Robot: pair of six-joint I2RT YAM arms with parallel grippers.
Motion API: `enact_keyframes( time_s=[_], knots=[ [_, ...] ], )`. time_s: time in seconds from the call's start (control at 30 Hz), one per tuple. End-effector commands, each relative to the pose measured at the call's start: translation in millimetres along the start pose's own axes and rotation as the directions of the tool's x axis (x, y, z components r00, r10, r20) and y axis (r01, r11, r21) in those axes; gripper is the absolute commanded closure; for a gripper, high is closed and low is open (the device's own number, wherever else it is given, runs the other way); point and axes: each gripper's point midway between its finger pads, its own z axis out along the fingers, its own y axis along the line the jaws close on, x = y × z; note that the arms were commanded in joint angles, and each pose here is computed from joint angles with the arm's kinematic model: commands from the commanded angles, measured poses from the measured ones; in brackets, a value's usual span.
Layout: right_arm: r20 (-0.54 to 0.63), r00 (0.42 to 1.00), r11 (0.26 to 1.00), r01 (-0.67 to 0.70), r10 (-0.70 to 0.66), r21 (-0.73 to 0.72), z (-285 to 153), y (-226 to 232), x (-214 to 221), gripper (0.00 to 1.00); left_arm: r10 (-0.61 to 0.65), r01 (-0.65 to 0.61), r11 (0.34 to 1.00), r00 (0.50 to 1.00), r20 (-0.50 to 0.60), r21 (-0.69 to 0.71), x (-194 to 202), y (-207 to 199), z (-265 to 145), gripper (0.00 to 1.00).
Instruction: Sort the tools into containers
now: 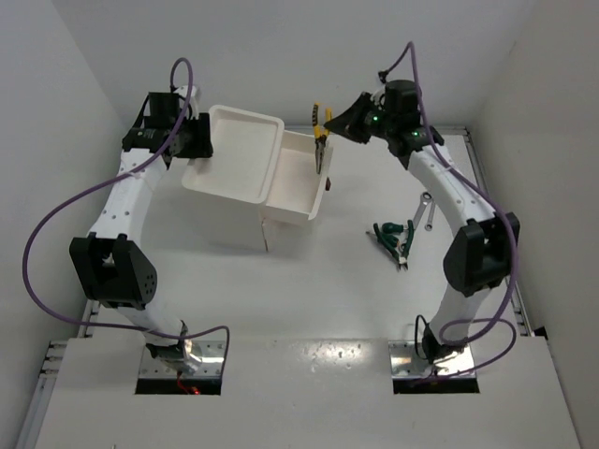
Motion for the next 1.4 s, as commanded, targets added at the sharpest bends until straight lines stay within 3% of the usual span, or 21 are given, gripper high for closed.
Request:
enact_keyframes(
  time_s=[0.0, 0.13, 0.4, 0.47, 0.63, 0.73, 0.77, 0.87, 0.9, 0.97, 1.1, 1.2, 1.33, 1.37],
  knots=[
    [0.072, 0.993, 0.995, -0.095, 0.093, 0.037, 11.0, 7.4, -18.0, 1.00, 0.010, -0.009, 1.000, 0.995, -0.099, 0.015, 28.7, -7.1, 4.4, 0.39],
    [0.034, 0.992, 0.988, -0.126, 0.124, 0.085, 27.6, 6.5, -2.6, 1.00, 0.010, -0.009, 1.000, 0.994, -0.108, 0.014, 31.2, -6.8, 7.6, 0.39],
    [-0.070, 0.995, 0.998, -0.063, 0.064, 0.008, 45.9, 34.3, 38.1, 1.00, 0.010, -0.010, 1.000, 0.994, -0.108, 0.005, 31.1, -5.2, 7.6, 0.39],
    [-0.088, 0.994, 0.997, -0.061, 0.065, 0.053, 46.7, 24.6, 48.1, 0.90, 0.010, -0.010, 1.000, 0.994, -0.108, 0.005, 31.1, -5.2, 7.6, 0.39],
    [-0.061, 0.997, 0.991, -0.043, 0.051, 0.126, 38.1, 15.5, 49.3, 0.89, 0.010, -0.010, 1.000, 0.994, -0.108, 0.005, 31.1, -5.2, 7.6, 0.39],
    [-0.071, 0.997, 0.992, -0.032, 0.041, 0.122, 36.6, 13.8, 53.0, 0.76, 0.010, -0.010, 1.000, 0.994, -0.108, 0.005, 31.1, -5.2, 7.6, 0.39],
    [-0.071, 0.997, 0.992, -0.032, 0.041, 0.122, 36.6, 13.8, 53.1, 0.65, 0.010, -0.010, 1.000, 0.994, -0.108, 0.005, 31.1, -5.2, 7.6, 0.39],
    [-0.088, 0.996, 0.998, -0.005, 0.010, 0.056, 35.7, 24.3, 55.2, 0.44, 0.010, -0.010, 1.000, 0.994, -0.108, 0.005, 31.1, -5.2, 7.6, 0.39],
    [-0.096, 0.995, 0.999, 0.028, -0.026, 0.026, 36.7, 31.2, 58.7, 0.31, 0.010, -0.010, 1.000, 0.994, -0.108, 0.005, 31.1, -5.2, 7.6, 0.39],
    [-0.091, 0.995, 0.999, 0.046, -0.048, -0.023, 32.8, 43.6, 55.1, 0.30, 0.010, -0.010, 1.000, 0.994, -0.108, 0.005, 31.1, -5.2, 7.6, 0.39],
    [0.026, 0.987, 0.977, 0.161, -0.159, -0.143, 9.1, 83.6, 23.4, 0.30, 0.009, -0.009, 1.000, 0.993, -0.117, 0.005, 33.6, -4.9, 10.8, 0.48],
    [0.112, 0.963, 0.961, 0.258, -0.246, -0.105, -6.8, 84.8, -12.8, 0.35, 0.019, -0.018, 1.000, 0.993, -0.117, 0.006, 33.5, -4.6, 10.8, 0.71],
    [0.094, 0.950, 0.951, 0.288, -0.299, 0.114, -37.8, 28.1, -27.7, 0.66, 0.018, -0.019, 1.000, 0.992, -0.126, -0.004, 37.2, -2.7, 11.9, 0.95],
    [0.088, 0.949, 0.940, 0.283, -0.303, 0.190, -50.9, 3.0, -29.7, 0.83, 0.018, -0.019, 1.000, 0.992, -0.126, -0.004, 37.2, -2.7, 11.9, 1.00]
  ],
)
